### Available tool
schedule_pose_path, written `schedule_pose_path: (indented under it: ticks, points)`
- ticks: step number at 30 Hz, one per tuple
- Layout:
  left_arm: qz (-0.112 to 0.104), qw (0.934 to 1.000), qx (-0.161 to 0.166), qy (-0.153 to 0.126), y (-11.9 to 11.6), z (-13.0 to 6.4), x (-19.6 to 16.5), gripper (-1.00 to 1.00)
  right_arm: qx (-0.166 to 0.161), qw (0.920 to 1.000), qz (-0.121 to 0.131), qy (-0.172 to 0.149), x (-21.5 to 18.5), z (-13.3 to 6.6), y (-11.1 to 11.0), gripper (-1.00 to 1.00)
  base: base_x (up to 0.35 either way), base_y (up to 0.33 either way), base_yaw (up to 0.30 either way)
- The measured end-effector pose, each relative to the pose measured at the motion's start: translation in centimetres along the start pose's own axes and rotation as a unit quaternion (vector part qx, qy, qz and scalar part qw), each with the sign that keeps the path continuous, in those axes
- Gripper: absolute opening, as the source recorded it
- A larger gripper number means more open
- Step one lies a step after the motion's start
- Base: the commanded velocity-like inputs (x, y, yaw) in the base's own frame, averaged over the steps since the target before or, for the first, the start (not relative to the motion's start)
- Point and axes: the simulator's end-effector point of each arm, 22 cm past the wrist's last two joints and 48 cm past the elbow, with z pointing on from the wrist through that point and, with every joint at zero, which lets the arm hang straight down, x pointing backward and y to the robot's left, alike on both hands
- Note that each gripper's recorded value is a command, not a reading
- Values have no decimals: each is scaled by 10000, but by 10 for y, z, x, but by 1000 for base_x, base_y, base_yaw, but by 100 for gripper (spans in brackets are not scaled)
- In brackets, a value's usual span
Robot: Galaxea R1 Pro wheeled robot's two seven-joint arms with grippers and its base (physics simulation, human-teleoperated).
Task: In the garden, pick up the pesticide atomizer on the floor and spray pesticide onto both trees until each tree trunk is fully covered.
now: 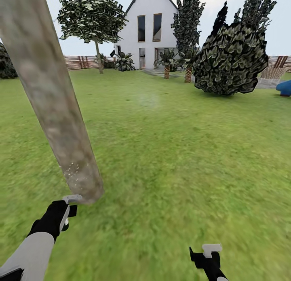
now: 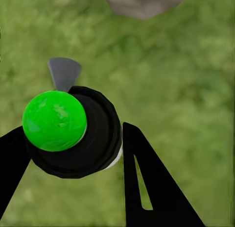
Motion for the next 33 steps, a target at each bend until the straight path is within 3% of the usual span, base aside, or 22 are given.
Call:
schedule_pose_path:
  ticks: [11,24,33]
  points:
    - [10,10000,3,-5,-1,0,0,-100,4,10000,1,-2,0,0,0,100,146,-246,20]
    - [-20,10000,0,-9,0,0,-1,-100,4,10000,0,0,0,0,0,100,104,-268,258]
    - [-20,10000,-3,-7,0,0,-1,-100,1,10000,-1,-1,0,0,0,100,142,-268,25]
